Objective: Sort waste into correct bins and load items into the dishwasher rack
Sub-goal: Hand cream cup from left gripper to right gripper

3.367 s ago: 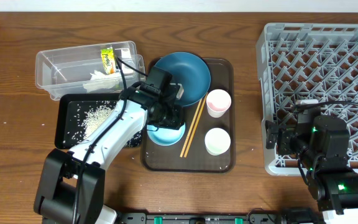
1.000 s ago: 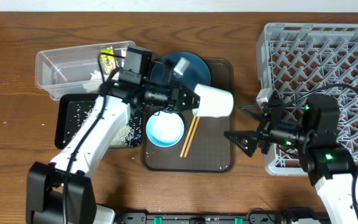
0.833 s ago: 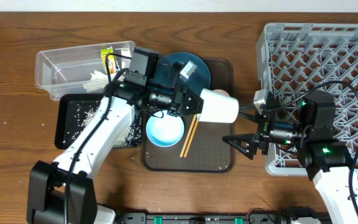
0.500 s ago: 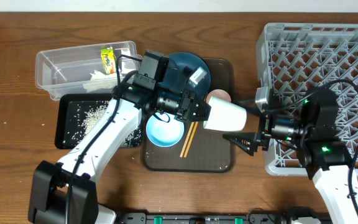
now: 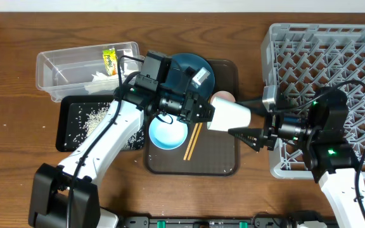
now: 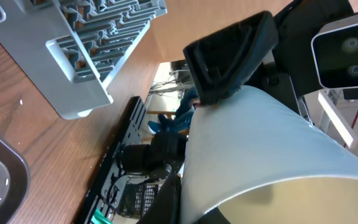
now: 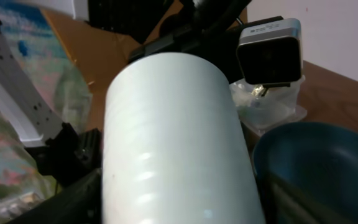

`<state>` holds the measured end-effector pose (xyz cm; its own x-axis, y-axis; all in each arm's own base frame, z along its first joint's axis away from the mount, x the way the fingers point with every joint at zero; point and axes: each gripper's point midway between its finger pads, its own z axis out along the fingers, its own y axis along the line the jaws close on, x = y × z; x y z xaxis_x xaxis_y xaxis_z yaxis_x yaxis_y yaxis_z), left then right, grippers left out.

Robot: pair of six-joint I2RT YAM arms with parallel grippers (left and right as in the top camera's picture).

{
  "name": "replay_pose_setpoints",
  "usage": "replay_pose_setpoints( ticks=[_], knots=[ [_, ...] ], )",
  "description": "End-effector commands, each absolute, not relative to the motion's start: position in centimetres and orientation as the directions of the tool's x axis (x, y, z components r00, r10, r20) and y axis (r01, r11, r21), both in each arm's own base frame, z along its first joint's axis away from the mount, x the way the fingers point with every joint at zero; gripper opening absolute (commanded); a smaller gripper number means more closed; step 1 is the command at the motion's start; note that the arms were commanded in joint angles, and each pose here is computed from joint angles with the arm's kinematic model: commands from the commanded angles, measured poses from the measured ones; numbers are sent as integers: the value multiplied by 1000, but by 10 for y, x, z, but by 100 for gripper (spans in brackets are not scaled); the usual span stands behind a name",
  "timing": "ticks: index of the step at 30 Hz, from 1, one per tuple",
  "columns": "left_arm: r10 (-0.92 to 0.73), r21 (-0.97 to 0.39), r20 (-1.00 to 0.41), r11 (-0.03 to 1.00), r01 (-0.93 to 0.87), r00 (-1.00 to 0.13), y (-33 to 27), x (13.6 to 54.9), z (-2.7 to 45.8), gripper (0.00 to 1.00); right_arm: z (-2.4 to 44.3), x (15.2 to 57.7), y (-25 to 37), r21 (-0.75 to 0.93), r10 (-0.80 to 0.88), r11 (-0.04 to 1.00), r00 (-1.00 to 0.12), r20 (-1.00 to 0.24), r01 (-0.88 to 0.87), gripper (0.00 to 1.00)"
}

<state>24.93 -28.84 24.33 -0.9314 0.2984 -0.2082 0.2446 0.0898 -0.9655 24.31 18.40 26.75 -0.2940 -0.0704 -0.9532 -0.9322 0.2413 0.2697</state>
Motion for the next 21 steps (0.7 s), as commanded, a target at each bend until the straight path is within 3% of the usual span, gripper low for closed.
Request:
replay_pose_setpoints(
  ticks=[1, 7, 16, 19, 21],
  knots=[
    [307, -965, -223, 66, 255, -925, -289, 249, 249, 6, 273, 244, 186, 267, -69, 242, -291, -954, -933, 66],
    [302, -963, -224, 77, 258, -927, -289, 250, 247, 8, 273, 244, 186, 270, -68, 242, -294, -953, -932, 63],
    [246, -940, -234, 191, 284, -941, -289, 265, 230, 25, 272, 245, 185, 306, -61, 251, -331, -942, -918, 58],
    [156, -877, -213, 405, 260, -964, -279, 285, 196, 42, 265, 255, 181, 345, -56, 325, -382, -923, -881, 59],
    [69, -757, -193, 625, 193, -979, -256, 301, 159, 43, 252, 271, 173, 364, -57, 443, -431, -900, -819, 60]
  ],
)
